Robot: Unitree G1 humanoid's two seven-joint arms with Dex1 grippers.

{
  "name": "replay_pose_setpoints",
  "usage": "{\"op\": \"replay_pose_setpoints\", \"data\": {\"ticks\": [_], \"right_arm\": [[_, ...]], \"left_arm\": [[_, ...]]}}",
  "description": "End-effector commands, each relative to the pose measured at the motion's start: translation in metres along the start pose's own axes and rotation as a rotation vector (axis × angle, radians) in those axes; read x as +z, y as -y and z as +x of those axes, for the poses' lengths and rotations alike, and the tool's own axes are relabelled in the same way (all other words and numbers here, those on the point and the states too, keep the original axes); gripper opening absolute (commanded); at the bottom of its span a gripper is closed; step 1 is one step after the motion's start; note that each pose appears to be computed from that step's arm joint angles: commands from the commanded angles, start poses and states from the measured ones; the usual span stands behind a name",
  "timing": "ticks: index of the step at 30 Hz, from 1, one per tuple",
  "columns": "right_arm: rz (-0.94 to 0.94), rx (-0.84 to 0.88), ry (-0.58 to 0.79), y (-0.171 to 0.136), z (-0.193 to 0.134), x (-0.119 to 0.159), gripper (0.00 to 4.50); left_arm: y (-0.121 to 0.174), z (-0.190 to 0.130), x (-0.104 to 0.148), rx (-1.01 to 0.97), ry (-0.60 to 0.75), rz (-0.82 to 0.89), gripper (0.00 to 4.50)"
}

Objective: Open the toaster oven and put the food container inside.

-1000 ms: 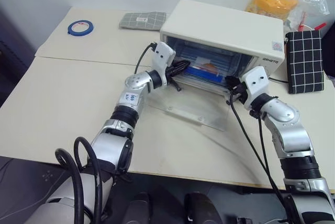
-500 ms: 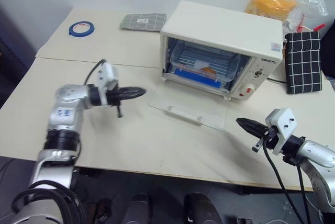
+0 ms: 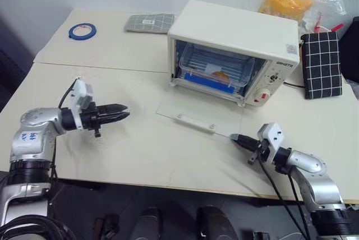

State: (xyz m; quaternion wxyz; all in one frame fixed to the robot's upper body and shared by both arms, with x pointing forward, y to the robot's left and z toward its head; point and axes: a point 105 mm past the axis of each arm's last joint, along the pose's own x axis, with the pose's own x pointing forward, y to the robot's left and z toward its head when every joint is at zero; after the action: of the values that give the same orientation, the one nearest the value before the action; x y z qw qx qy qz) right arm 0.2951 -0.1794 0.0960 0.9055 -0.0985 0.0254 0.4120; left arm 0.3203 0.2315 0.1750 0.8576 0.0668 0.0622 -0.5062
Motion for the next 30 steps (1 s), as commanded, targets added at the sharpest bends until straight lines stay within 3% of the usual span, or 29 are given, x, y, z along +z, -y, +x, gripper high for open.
{"op": "replay_pose_setpoints", "data": {"ticks": [1,7,11,16,20,23,27,30], "right_arm": [[-0.056,0.006,0.157,-0.002,-0.001,0.038,0.0],[-0.116,-0.032,0.29,0.007,-0.01,0.081,0.0],[-0.11,-0.126,0.48,0.039,0.0,0.14,0.0],[-0.12,-0.186,0.481,0.065,0.019,0.154,0.0],[-0.109,-0.094,0.456,0.054,0.012,0.153,0.0],[-0.114,-0.007,0.373,0.033,-0.006,0.138,0.62],[-0.229,0.094,0.174,-0.006,-0.038,0.096,2.0],[-0.309,0.149,0.071,-0.028,-0.055,0.069,2.99]], "left_arm": [[0.003,-0.011,0.028,0.015,0.078,0.067,2.58],[0.011,-0.01,0.038,0.015,0.111,0.069,4.39],[0.012,-0.001,0.044,0.02,0.149,0.049,4.48],[0.012,0.01,0.047,-0.009,0.156,0.02,4.48],[0.009,0.013,0.048,0.007,0.14,0.073,4.48],[0.002,0.004,0.04,0.069,0.109,0.154,4.5],[0.001,-0.023,0.0,0.132,0.002,0.176,4.5],[0.009,-0.033,-0.015,0.15,-0.03,0.24,4.5]]}}
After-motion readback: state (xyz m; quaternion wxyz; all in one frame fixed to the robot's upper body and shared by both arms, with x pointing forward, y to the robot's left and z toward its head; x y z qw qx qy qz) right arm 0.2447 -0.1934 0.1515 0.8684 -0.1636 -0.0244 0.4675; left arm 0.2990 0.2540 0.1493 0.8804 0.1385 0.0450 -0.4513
